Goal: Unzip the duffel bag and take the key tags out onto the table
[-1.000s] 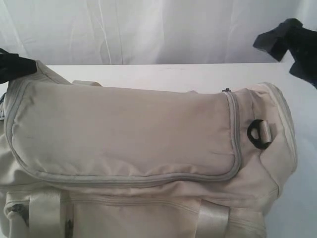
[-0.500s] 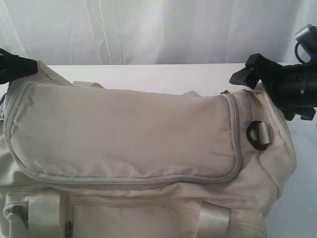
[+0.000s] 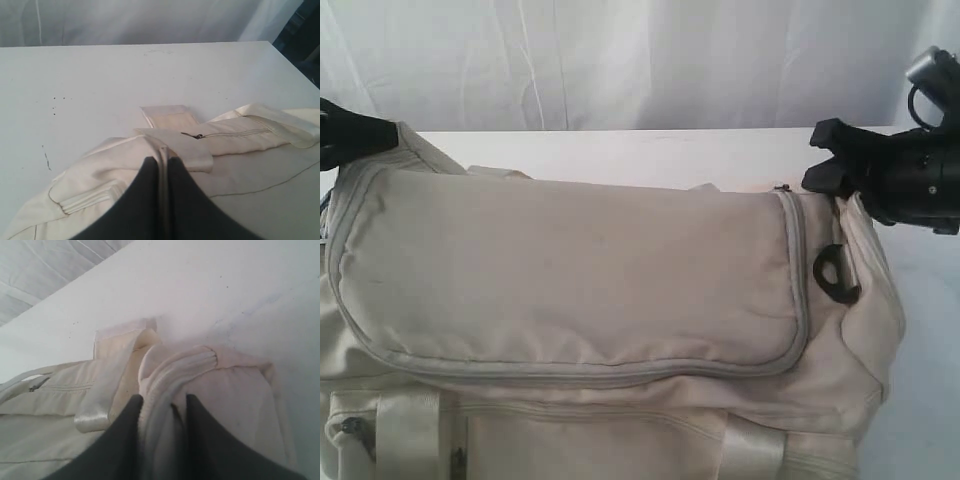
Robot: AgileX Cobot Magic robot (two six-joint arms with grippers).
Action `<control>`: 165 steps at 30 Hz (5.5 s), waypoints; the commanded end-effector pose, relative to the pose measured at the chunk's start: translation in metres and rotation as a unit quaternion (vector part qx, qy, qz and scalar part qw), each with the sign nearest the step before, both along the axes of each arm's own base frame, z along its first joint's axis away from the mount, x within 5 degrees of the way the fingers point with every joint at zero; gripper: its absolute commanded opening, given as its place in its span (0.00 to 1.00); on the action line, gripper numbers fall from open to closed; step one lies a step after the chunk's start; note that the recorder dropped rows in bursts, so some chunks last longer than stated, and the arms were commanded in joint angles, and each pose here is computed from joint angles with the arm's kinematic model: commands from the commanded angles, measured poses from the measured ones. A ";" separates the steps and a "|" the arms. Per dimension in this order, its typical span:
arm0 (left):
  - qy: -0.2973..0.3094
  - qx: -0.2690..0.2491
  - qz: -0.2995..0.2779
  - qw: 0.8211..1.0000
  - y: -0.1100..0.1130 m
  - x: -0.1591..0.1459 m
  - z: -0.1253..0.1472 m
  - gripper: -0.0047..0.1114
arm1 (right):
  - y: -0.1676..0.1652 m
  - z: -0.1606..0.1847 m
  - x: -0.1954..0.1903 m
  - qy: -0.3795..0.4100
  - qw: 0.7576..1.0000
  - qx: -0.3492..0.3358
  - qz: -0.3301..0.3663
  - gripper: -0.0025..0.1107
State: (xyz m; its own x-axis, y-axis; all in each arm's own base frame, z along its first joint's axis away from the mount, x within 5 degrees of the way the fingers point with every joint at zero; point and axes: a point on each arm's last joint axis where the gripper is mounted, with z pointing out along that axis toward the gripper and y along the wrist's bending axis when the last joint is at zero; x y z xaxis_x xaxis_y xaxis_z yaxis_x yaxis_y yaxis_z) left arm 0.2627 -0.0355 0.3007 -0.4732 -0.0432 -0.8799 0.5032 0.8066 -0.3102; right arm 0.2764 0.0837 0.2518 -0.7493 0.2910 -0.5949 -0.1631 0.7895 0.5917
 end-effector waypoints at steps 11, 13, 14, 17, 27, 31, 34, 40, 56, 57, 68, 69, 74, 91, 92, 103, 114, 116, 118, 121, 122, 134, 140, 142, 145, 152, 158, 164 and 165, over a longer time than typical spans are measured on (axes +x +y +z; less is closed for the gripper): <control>-0.023 0.012 0.114 0.993 0.024 0.006 0.010 0.04 | -0.046 0.052 -0.011 -0.173 0.967 -0.139 -0.120 0.02; -0.014 0.002 0.134 0.991 0.032 0.006 0.008 0.04 | -0.054 0.046 -0.011 -0.163 0.967 -0.144 -0.132 0.02; -0.011 -0.001 0.131 0.991 0.033 0.005 0.007 0.04 | -0.054 0.042 -0.012 -0.157 0.968 -0.145 -0.133 0.02; 0.002 -0.007 0.117 0.993 0.030 0.002 0.000 0.04 | -0.054 0.035 -0.015 -0.146 0.970 -0.146 -0.129 0.02; 0.017 -0.014 0.100 0.995 0.026 -0.002 -0.008 0.04 | -0.052 0.034 -0.016 -0.141 0.973 -0.140 -0.115 0.34; 0.018 -0.021 0.078 0.997 0.023 -0.004 -0.008 0.04 | -0.049 0.034 -0.017 -0.137 0.977 -0.132 -0.100 0.70; 0.015 -0.020 0.070 0.997 0.022 -0.004 -0.007 0.12 | -0.044 0.040 -0.023 -0.142 0.980 -0.117 -0.076 0.78; 0.014 -0.029 0.060 0.998 0.020 -0.005 -0.006 0.46 | -0.025 0.071 -0.040 -0.203 0.973 -0.106 0.005 0.77; -0.058 -0.172 -0.119 0.976 -0.031 -0.024 0.025 0.64 | 0.010 0.067 -0.061 -0.259 0.924 -0.186 0.211 0.77; -0.059 -0.172 -0.137 0.974 -0.040 -0.026 0.025 0.64 | 0.009 0.067 -0.061 -0.260 0.924 -0.188 0.208 0.77; -0.147 -0.090 -0.129 0.977 -0.117 -0.039 0.025 0.64 | 0.005 0.069 -0.055 -0.270 0.924 -0.206 0.174 0.77; -0.149 -0.080 -0.121 0.978 -0.122 -0.040 0.023 0.64 | 0.004 0.069 -0.054 -0.272 0.924 -0.209 0.168 0.77; -0.172 -0.059 -0.146 0.972 -0.149 -0.046 0.016 0.64 | 0.002 0.070 -0.052 -0.275 0.925 -0.215 0.153 0.77; -0.111 -0.033 -0.178 0.977 -0.198 -0.016 -0.031 0.64 | -0.011 0.076 -0.042 -0.272 0.938 -0.211 0.040 0.77; -0.110 -0.022 -0.185 0.976 -0.200 -0.017 -0.035 0.64 | -0.011 0.076 -0.042 -0.271 0.939 -0.210 0.040 0.77; -0.111 0.022 -0.263 0.958 -0.215 -0.029 -0.051 0.64 | -0.002 0.058 -0.036 -0.229 0.950 -0.195 0.089 0.77; -0.116 -0.015 -0.368 0.922 -0.222 -0.049 -0.047 0.64 | 0.007 0.031 -0.025 -0.126 0.980 -0.125 0.093 0.77; -0.118 -0.019 -0.379 0.918 -0.225 -0.053 -0.047 0.64 | 0.011 0.025 -0.026 -0.107 0.981 -0.115 0.117 0.77; -0.119 -0.012 -0.390 0.913 -0.229 -0.058 -0.048 0.64 | 0.014 0.020 -0.026 -0.091 0.981 -0.108 0.134 0.77; -0.121 0.020 -0.406 0.906 -0.235 -0.067 -0.053 0.64 | 0.016 0.017 -0.026 -0.082 0.981 -0.104 0.143 0.77; -0.121 0.030 -0.405 0.906 -0.237 -0.068 -0.054 0.64 | 0.016 0.017 -0.026 -0.082 0.981 -0.104 0.143 0.77; -0.179 -0.008 -0.337 0.924 -0.241 -0.058 -0.039 0.64 | 0.010 0.018 -0.020 -0.100 0.982 -0.124 0.105 0.76; -0.152 0.028 -0.275 0.949 -0.247 -0.036 -0.048 0.64 | 0.010 0.018 -0.020 -0.087 0.986 -0.108 0.094 0.57; -0.117 0.034 -0.280 0.952 -0.250 -0.034 -0.064 0.64 | 0.010 0.018 -0.020 -0.077 0.989 -0.097 0.084 0.52; -0.097 0.021 -0.328 0.939 -0.257 -0.040 -0.075 0.64 | 0.010 0.018 -0.020 -0.069 0.991 -0.087 0.076 0.38; -0.068 0.012 -0.375 0.924 -0.258 -0.050 -0.077 0.59 | 0.010 0.018 -0.020 -0.069 0.991 -0.087 0.075 0.18; -0.056 0.008 -0.400 0.915 -0.259 -0.056 -0.077 0.49 | 0.012 0.018 -0.021 -0.065 0.991 -0.083 0.085 0.31; -0.060 0.019 -0.422 0.904 -0.265 -0.066 -0.079 0.49 | 0.016 0.017 -0.027 -0.044 0.990 -0.064 0.115 0.55; -0.062 0.025 -0.424 0.903 -0.268 -0.070 -0.080 0.49 | 0.017 0.017 -0.028 -0.039 0.990 -0.059 0.120 0.56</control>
State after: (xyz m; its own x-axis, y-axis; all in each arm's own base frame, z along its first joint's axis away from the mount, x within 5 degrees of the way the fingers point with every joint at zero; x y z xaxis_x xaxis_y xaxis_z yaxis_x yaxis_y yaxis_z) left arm 0.2104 -0.2945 0.2180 -0.2611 0.3171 -0.9117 0.9550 0.2223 -0.1962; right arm 0.2510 0.0978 0.2688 -0.7163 0.0386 -0.6968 -0.3885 0.8074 0.4441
